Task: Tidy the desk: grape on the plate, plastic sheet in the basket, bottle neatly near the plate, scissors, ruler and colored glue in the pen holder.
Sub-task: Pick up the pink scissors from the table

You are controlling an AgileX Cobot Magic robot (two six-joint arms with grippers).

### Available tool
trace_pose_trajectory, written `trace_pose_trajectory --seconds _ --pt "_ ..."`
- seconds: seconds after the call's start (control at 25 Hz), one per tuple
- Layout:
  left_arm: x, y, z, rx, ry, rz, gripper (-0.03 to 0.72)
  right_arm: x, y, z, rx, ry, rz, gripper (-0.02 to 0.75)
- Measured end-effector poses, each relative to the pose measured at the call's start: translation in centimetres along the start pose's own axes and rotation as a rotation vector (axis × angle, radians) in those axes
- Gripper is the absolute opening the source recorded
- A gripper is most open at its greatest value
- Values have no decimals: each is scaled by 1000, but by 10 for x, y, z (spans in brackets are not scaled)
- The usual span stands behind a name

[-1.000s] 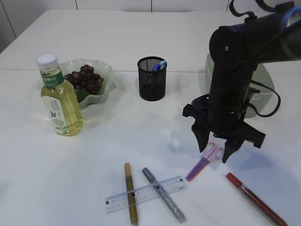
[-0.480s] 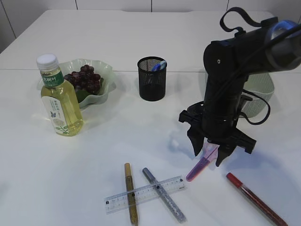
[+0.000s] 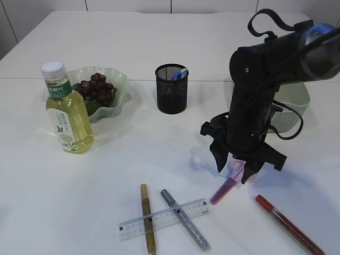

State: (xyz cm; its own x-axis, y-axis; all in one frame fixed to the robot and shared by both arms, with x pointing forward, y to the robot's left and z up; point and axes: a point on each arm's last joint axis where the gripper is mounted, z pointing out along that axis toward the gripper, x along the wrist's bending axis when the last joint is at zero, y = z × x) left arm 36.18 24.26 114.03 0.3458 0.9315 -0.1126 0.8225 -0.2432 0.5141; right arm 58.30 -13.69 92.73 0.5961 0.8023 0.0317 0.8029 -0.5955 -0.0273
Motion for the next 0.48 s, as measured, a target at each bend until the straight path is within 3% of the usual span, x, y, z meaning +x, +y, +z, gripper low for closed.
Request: trace_pose_trajectory --seconds 0.2,0.48 --pt "0 0 0 0 0 0 433 -2 1 0 -11 -20 -21 426" --pt "0 0 0 -4 2 1 433 -2 1 0 -11 -22 -22 343"
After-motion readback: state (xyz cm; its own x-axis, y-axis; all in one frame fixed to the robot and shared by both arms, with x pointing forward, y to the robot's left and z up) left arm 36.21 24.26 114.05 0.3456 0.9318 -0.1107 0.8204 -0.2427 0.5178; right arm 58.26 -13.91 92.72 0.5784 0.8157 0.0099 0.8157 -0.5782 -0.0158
